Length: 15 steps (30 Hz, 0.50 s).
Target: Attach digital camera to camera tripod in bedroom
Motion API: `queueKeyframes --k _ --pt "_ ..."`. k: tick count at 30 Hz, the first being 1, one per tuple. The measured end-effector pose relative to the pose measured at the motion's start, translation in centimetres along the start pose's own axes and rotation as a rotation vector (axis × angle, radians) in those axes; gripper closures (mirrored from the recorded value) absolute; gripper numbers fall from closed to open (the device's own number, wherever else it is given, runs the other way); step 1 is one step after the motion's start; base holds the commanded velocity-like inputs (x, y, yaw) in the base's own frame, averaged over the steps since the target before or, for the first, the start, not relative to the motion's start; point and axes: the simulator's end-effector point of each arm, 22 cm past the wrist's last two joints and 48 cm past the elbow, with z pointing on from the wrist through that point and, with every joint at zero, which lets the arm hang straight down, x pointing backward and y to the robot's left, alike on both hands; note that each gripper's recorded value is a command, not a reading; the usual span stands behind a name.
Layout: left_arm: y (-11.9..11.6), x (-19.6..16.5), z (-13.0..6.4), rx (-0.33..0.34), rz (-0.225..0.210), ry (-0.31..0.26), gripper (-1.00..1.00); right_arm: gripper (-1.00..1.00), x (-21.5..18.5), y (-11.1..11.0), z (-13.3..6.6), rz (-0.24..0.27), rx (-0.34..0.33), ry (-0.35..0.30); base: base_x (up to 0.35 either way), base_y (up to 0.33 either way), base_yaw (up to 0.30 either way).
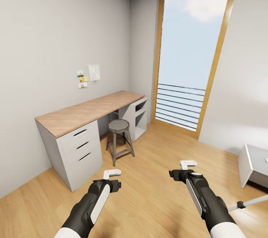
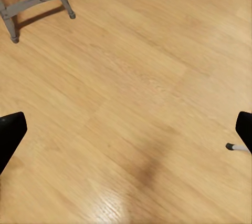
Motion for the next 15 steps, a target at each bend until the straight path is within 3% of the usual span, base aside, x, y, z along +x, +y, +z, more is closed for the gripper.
queueKeyframes --k 15 --pt "-0.1 0.3 0.4 0.003 0.002 -0.004 -1.0 -1.0 1.2 0.4 0.4 0.0 -0.005 0.031 0.0 0.0 0.0"
